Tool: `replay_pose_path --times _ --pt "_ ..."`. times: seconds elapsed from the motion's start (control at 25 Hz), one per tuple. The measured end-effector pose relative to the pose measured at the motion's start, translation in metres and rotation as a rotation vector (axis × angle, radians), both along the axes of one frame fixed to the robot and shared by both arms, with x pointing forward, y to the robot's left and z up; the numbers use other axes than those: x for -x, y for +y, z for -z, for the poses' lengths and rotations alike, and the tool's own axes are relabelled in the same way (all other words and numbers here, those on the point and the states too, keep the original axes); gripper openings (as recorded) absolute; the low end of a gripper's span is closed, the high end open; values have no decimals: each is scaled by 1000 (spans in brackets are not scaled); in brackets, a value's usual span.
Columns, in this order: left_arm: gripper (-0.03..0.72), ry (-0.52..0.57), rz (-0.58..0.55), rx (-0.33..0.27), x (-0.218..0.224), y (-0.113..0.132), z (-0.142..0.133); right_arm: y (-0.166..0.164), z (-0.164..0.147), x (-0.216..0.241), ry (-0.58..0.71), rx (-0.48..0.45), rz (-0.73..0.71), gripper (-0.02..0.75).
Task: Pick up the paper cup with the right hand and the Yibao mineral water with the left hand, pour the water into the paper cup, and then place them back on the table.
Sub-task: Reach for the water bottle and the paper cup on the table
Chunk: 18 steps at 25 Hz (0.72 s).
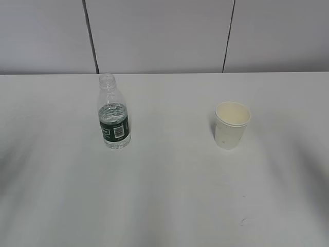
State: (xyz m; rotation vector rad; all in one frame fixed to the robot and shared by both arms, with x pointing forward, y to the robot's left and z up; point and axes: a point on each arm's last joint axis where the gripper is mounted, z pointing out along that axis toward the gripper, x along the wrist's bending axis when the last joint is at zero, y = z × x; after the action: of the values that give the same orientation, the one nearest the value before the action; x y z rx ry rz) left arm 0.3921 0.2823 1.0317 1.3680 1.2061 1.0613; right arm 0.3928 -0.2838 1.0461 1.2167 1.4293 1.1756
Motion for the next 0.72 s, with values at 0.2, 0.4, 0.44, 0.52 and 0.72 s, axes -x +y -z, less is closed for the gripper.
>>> replay_pose_path --times 0.2,0.4,0.44,0.52,0.72 --pt "241 27 14 -4 -10 -4 24 4 21 -11 0 -13 -30 585" --pt "241 20 13 -2 -20 -5 30 7 38 -29 27 -26 -53 585" --pt "241 21 13 -3 -22 -5 31 8 43 -34 36 -29 -57 585" --pt "241 20 13 -2 -22 -6 32 10 51 -43 42 -39 -69 585" --pt "241 15 13 -2 -23 -6 31 14 74 -61 55 -65 -91 585"
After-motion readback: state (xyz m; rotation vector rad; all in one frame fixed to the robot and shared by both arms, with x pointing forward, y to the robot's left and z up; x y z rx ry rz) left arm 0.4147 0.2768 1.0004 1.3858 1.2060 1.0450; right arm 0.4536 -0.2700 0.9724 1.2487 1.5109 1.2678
